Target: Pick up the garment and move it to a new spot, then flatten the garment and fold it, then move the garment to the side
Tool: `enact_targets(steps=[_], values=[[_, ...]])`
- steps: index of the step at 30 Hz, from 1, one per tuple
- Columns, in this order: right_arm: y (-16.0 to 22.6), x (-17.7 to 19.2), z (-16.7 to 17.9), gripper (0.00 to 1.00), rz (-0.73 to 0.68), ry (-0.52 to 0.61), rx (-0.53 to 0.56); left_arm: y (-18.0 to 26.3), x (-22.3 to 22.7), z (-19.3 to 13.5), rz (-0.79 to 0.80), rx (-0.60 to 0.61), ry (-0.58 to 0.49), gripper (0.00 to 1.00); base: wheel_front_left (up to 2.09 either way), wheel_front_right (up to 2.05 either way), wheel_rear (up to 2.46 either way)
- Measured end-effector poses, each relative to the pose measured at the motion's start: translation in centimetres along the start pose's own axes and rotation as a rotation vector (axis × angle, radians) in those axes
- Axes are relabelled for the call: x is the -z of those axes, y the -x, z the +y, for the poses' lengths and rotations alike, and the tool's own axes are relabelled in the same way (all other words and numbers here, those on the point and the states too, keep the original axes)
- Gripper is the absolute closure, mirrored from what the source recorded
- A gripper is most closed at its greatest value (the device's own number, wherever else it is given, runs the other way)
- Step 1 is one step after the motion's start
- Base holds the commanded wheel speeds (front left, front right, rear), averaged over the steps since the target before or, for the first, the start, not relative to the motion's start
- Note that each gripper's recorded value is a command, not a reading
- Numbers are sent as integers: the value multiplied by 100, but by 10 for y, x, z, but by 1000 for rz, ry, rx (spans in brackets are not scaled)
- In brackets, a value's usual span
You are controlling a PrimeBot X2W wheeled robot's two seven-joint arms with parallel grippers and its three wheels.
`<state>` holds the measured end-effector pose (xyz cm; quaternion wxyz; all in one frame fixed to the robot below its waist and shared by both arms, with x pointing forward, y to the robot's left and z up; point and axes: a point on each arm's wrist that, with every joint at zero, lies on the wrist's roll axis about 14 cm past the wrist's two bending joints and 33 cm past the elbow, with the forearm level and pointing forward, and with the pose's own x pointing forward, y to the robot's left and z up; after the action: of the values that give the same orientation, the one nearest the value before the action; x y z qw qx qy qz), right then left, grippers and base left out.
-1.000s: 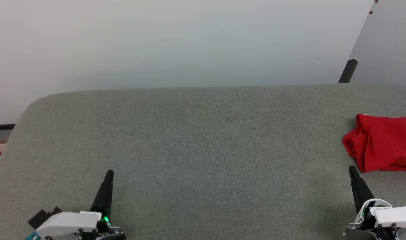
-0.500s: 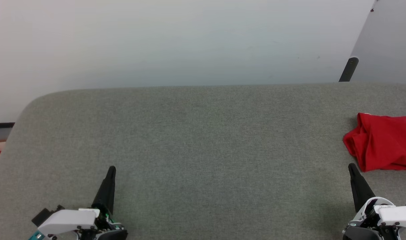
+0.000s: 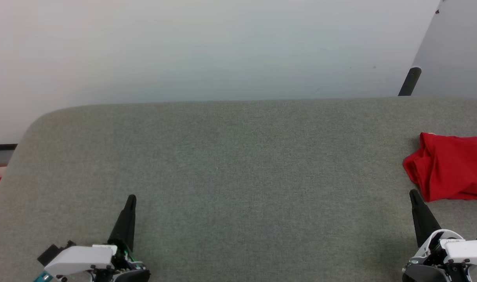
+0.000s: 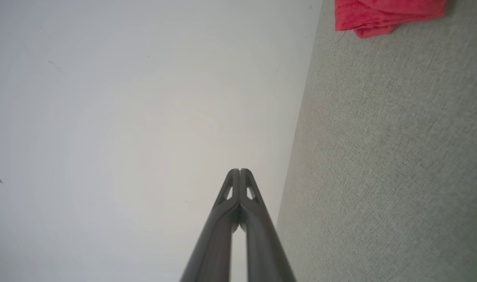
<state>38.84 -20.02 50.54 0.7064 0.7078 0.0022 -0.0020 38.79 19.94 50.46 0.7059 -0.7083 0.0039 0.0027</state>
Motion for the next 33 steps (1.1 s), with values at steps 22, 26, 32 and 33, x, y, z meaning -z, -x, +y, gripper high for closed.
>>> enact_targets(steps=[22,26,32,33], values=[[0,0,0,100,0,0,0,0,0,0,0,0,0,100,0,0,0],[0,0,0,100,0,0,0,0,0,0,0,0,0,100,0,0,0],[0,0,0,100,0,0,0,0,0,0,0,0,0,100,0,0,0],[0,0,0,100,0,-1,0,0,0,0,0,0,0,100,0,0,0]])
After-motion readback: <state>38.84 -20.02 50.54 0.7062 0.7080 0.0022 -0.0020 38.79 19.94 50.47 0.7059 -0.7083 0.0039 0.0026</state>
